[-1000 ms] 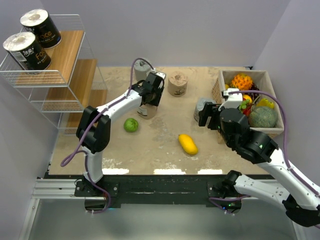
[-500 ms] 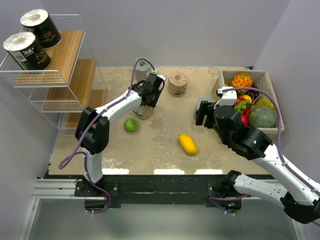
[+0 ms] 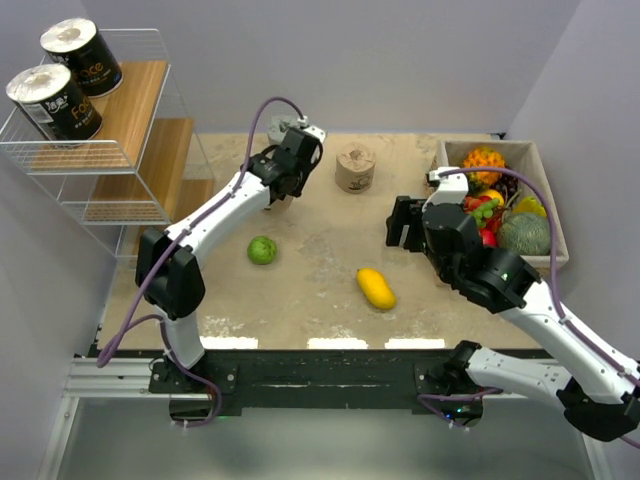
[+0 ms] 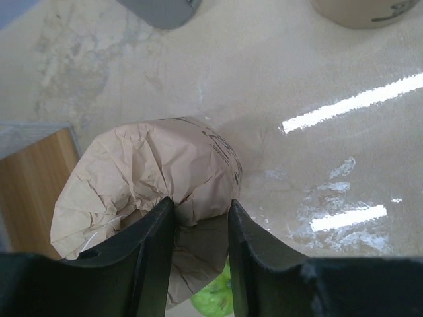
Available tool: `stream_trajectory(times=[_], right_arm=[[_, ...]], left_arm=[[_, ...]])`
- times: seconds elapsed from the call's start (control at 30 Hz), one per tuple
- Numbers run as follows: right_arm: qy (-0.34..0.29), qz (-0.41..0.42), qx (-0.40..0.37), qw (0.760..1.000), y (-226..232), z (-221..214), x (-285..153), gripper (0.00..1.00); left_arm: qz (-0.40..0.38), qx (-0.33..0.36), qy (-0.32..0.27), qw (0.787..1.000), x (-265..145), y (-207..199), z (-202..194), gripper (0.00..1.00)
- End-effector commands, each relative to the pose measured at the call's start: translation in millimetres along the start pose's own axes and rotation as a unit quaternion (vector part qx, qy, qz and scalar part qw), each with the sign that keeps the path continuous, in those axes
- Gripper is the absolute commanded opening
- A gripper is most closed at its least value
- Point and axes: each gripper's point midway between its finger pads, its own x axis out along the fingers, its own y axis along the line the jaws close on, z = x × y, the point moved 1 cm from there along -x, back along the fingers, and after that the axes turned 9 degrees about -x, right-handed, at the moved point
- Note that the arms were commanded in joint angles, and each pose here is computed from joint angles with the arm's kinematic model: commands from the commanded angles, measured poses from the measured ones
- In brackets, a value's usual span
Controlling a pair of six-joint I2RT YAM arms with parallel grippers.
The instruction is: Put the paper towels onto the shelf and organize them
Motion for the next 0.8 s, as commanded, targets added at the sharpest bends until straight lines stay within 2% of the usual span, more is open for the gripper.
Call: stream_trajectory(times=[0.0,0.3,0.57,0.77], right_arm=[[-0.019,0.008,0.017,1.0,4.2,21.4,-5.3,0.77],[-0.02,0.021,0.028,0.999,7.3,28.3,-11.2,0.77],[-0.026,0.016,0.032,0.999,1.0,30.7,-17.1,0.77],[-0.027,0.014,0.031,0.999,-1.2,29.2,-18.1,0.77]], left_arm=[[0.057,-0.003,-0.113,0.992,-62.3,40.8,79.5,0.4],[0.187,0.018,-0.181,0.965,-115.1,103.4,129.7,0.41],[0.259,0.017,-0.177,0.949,-127.6,153.0,127.3,0.41],[0.276,0.011,-0.183,0.944,-134.1,173.5,129.9,0.41]])
